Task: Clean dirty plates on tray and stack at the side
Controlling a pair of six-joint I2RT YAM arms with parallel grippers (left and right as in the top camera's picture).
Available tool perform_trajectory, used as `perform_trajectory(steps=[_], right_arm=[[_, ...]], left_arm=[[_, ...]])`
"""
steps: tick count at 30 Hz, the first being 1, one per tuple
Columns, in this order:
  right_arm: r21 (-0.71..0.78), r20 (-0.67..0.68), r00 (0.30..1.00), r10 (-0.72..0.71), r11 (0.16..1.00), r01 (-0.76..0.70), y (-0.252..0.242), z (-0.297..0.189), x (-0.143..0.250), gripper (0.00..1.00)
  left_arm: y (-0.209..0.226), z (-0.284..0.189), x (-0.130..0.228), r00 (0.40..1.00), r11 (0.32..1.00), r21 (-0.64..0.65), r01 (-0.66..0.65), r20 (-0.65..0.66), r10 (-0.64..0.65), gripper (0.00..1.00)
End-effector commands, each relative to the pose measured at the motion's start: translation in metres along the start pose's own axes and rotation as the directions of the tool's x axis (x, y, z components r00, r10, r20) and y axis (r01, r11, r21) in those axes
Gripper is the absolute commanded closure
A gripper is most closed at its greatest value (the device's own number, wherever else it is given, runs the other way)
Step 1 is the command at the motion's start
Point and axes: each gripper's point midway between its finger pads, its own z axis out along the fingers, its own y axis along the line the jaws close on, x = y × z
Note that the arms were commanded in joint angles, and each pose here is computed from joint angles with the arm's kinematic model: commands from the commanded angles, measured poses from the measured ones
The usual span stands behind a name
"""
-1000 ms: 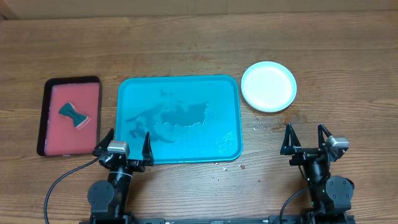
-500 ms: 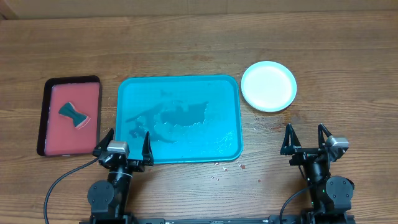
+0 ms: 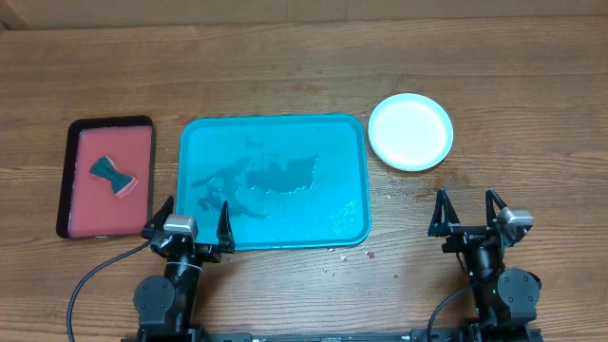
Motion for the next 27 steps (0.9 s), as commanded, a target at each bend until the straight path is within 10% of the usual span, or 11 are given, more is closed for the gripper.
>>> perform_trajectory(steps=[1, 27], right_arm=[[0.008, 0.008, 1.000, -0.004, 1.000, 0.004, -0.0022, 0.0001, 0.0008, 0.00], [0.004, 0.002, 0.959, -0.284, 0.959, 0.284, -0.0008, 0.0001, 0.0021, 0.00]], left_arm=[[0.0041, -0.0006, -0.0003, 1.000, 1.000, -0.020, -0.021, 0.006, 0.021, 0.00], [0.0041, -0.0006, -0.0005, 1.000, 1.000, -0.020, -0.022, 0.006, 0.022, 0.00]])
